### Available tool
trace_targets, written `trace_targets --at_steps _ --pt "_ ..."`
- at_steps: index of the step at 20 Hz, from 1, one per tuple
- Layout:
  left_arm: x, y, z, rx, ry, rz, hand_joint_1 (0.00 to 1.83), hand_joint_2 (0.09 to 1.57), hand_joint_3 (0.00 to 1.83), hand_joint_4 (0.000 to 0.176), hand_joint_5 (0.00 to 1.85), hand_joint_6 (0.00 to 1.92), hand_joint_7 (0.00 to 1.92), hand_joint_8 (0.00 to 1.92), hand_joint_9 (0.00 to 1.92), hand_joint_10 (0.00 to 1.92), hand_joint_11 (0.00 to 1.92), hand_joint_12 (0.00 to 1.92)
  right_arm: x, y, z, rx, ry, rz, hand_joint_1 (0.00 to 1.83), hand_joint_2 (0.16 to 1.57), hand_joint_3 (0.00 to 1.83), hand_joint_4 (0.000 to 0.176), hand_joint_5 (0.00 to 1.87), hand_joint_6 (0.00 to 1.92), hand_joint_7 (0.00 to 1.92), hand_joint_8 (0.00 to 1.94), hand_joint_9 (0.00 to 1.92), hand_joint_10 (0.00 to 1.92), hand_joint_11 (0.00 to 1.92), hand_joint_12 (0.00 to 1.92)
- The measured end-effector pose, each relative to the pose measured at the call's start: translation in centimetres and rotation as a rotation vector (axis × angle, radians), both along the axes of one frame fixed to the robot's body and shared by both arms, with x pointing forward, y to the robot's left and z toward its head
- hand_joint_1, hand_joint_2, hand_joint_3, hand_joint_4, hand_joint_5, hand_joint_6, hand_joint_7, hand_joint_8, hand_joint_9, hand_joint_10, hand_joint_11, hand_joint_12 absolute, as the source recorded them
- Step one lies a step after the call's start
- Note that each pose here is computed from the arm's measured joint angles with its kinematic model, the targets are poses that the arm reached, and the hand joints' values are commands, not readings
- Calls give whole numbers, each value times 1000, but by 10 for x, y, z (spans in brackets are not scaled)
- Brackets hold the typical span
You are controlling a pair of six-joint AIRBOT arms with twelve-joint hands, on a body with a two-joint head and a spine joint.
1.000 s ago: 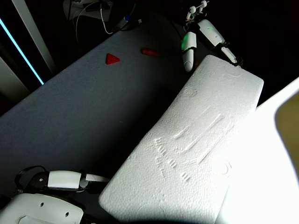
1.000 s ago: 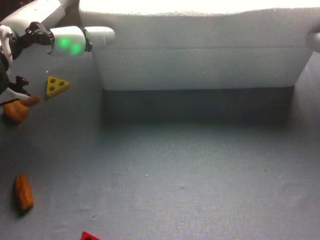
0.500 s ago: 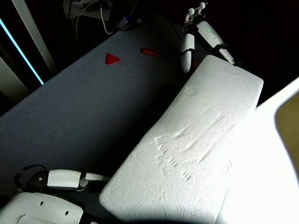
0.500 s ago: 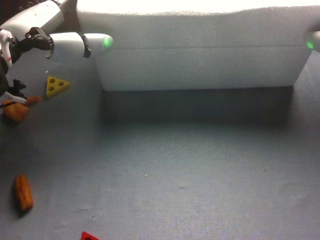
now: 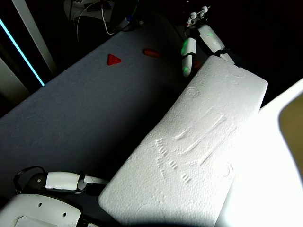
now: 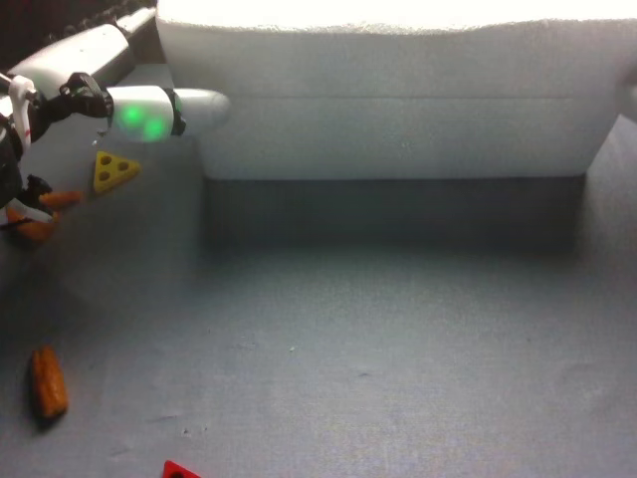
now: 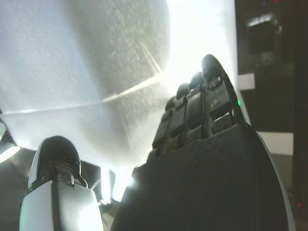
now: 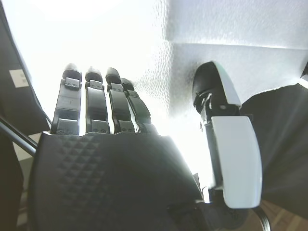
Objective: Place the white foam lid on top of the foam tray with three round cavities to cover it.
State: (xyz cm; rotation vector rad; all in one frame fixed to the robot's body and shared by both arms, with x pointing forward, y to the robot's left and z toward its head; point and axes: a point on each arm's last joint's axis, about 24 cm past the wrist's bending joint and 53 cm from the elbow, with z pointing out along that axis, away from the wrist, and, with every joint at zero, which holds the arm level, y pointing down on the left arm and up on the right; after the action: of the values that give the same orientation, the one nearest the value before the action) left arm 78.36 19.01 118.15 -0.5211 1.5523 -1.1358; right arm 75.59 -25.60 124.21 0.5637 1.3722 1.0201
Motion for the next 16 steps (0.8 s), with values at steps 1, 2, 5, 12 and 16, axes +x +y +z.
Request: trace_targets --at_steps 1,2,5,12,16 --pt "0 0 -1 4 5 0 301 995 1 5 18 0 0 0 0 0 0 303 -1 -1 -6 -4 18 -1 499 1221 0 0 0 0 0 0 0 0 0 0" --pt "0 1 -2 4 6 0 313 1004 0 8 12 1 0 0 0 0 0 254 -2 -1 -12 -12 37 0 494 1232 0 0 0 0 0 0 0 0 0 0" --pt "-3 3 -10 8 19 3 302 999 0 8 2 0 0 0 0 0 0 246 -6 -11 -17 -20 54 -18 512 1238 2 0 0 0 0 0 0 0 0 0" --pt "-26 25 -16 31 14 7 401 1056 12 0 52 11 0 0 0 0 0 0 -31 -20 -27 -69 65 -18 524 1217 0 0 0 0 0 0 0 0 0 0" --pt "-51 30 -21 38 0 -16 462 1076 12 0 74 13 0 0 0 0 0 0 -52 -15 -37 -116 69 10 495 1222 0 0 0 0 0 0 0 0 0 0"
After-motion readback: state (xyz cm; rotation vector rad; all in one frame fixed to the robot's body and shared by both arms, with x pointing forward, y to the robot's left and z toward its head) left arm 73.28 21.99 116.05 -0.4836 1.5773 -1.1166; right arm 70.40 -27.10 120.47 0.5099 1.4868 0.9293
